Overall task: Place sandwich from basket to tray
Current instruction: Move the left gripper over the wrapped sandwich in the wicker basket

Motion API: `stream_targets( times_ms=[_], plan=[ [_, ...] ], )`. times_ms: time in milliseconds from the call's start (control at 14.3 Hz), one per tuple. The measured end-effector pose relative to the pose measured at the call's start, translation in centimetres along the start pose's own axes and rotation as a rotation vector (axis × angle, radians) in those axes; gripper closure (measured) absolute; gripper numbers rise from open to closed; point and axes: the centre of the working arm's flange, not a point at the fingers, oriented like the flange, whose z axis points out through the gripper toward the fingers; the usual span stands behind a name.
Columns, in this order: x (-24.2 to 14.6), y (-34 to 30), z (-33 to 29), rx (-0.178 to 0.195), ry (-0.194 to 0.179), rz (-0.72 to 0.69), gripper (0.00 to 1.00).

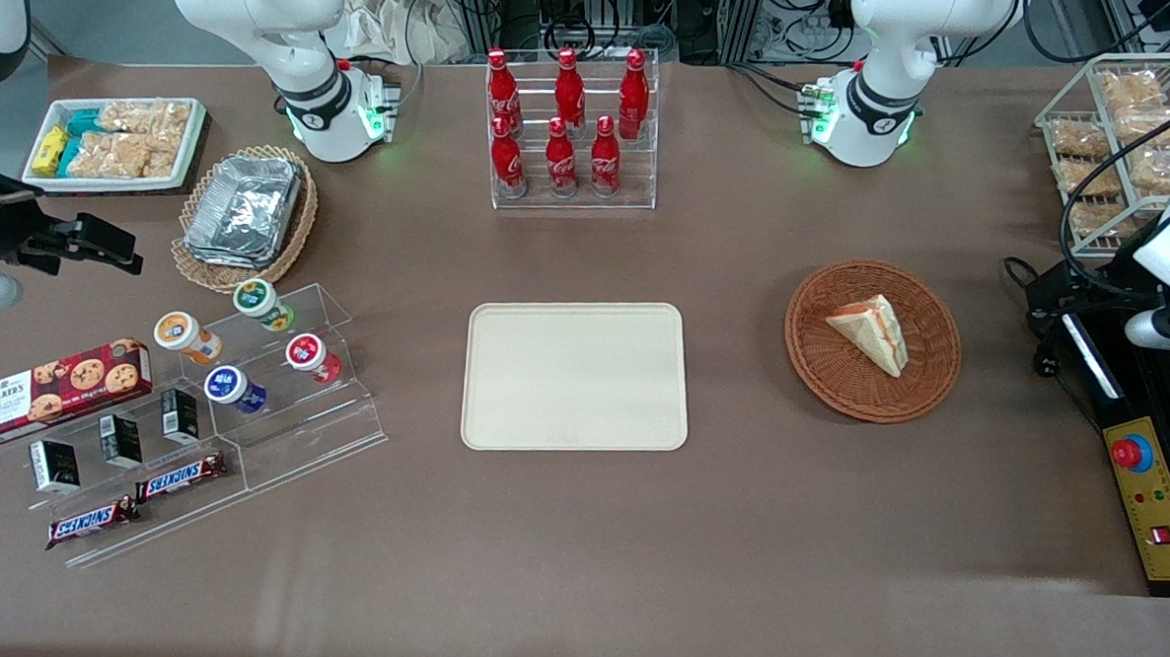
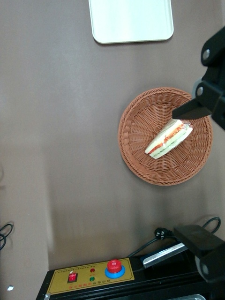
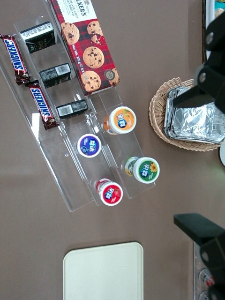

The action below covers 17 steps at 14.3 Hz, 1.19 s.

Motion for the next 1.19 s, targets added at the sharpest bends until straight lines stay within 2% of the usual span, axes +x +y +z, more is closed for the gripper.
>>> stream_targets(
  times_ms=[140,350,560,770,840,1050,1190],
  plan=[
    [-0.3,0.0,0.2,-0.003,-0.025,-0.005,0.0],
    [-0.4,0.4,0.4,-0.006,-0.044,-0.052,0.0],
    [-1.2,2.1,1.5,-0.008,-0.116,-0.158,0.0],
    [-2.5,3.3,4.5,0.012,-0.183,-0.305,0.0],
    [-3.2,3.5,5.6,0.017,-0.187,-0.341,0.0],
    [-6.3,4.2,9.5,0.014,-0.143,-0.524,0.0],
    [-8.7,4.5,12.5,0.013,-0.128,-0.594,0.0]
  ],
)
